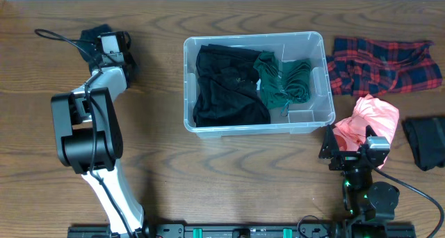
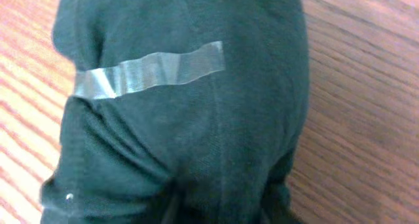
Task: Pack container
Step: 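Grasp the taped black garment at the table's top-left with the left gripper, then carry the black garment right and lower it into the bin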
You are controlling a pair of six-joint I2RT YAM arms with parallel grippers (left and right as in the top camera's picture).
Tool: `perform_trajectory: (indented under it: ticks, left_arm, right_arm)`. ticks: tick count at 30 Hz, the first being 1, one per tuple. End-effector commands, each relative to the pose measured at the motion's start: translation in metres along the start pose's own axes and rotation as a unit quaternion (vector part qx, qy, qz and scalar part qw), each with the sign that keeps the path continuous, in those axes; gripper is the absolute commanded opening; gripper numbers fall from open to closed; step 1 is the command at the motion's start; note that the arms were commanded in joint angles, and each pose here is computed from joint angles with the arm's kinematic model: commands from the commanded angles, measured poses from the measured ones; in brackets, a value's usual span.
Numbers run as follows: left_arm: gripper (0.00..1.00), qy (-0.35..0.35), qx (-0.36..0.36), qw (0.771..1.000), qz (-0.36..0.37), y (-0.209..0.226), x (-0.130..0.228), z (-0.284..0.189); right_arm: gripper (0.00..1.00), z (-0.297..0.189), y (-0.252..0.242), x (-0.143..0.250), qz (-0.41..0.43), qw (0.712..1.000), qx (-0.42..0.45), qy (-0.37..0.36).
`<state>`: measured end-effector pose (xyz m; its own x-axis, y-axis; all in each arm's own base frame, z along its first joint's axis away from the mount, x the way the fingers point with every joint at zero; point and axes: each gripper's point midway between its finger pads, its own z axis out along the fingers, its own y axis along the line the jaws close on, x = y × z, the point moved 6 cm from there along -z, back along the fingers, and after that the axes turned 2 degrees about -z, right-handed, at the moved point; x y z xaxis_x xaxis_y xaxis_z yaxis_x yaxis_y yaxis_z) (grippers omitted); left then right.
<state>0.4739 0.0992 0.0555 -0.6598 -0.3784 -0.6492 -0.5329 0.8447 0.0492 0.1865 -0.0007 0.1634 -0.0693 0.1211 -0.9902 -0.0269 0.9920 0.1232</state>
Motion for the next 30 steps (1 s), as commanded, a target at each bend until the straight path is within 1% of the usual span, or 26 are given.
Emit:
perform_trajectory:
  ticks: [1, 4, 7, 10, 12, 15, 17, 19, 22, 24, 25, 27, 30]
  left_arm:
    - [0.06, 0.000, -0.004, 0.999, 0.040, 0.003, -0.007, -0.010]
    - [0.06, -0.013, -0.002, 0.997, 0.080, 0.006, -0.022, -0.032]
    - [0.05, -0.039, 0.003, 0.994, 0.101, 0.010, -0.044, -0.066]
    - [0.06, -0.070, 0.014, 0.993, 0.095, 0.015, -0.065, -0.109]
    - [0.06, -0.089, 0.033, 0.991, 0.094, 0.014, -0.075, -0.142]
    - [0.05, -0.103, 0.096, 0.984, 0.112, 0.001, -0.077, -0.191]
    - [0.06, -0.109, 0.159, 0.969, 0.153, -0.014, -0.071, -0.224]
    - [0.06, -0.120, 0.223, 0.946, 0.201, -0.033, -0.062, -0.258]
    - [0.06, -0.137, 0.288, 0.905, 0.280, -0.057, -0.044, -0.297]
    - [0.06, -0.143, 0.326, 0.868, 0.347, -0.072, -0.026, -0.320]
    - [0.06, -0.143, 0.335, 0.854, 0.373, -0.078, -0.017, -0.327]
    - [0.06, -0.133, 0.342, 0.841, 0.398, -0.087, -0.003, -0.335]
    - [0.06, -0.115, 0.355, 0.836, 0.403, -0.097, 0.011, -0.340]
  right_arm:
    - [0.99, 0.000, 0.002, 0.001, 0.003, 1.000, -0.006, 0.000]
    - [0.99, 0.000, 0.002, 0.001, 0.003, 1.000, -0.006, 0.000]
    - [0.99, 0.000, 0.002, 0.001, 0.003, 1.000, -0.006, 0.000]
    - [0.99, 0.000, 0.002, 0.001, 0.003, 1.000, -0.006, 0.000]
    - [0.99, 0.000, 0.002, 0.001, 0.003, 1.000, -0.006, 0.000]
    - [0.99, 0.000, 0.002, 0.001, 0.003, 1.000, -0.006, 0.000]
    - [0.99, 0.000, 0.002, 0.001, 0.003, 1.000, -0.006, 0.000]
    - [0.99, 0.000, 0.002, 0.001, 0.003, 1.000, -0.006, 0.000]
    - [0.99, 0.000, 0.002, 0.001, 0.003, 1.000, -0.006, 0.000]
    - [0.99, 0.000, 0.002, 0.001, 0.003, 1.000, -0.006, 0.000]
    - [0.99, 0.000, 0.002, 0.001, 0.003, 1.000, -0.006, 0.000]
    - [0.99, 0.000, 0.002, 0.001, 0.003, 1.000, -0.006, 0.000]
    - [0.99, 0.000, 0.002, 0.001, 0.003, 1.000, -0.006, 0.000]
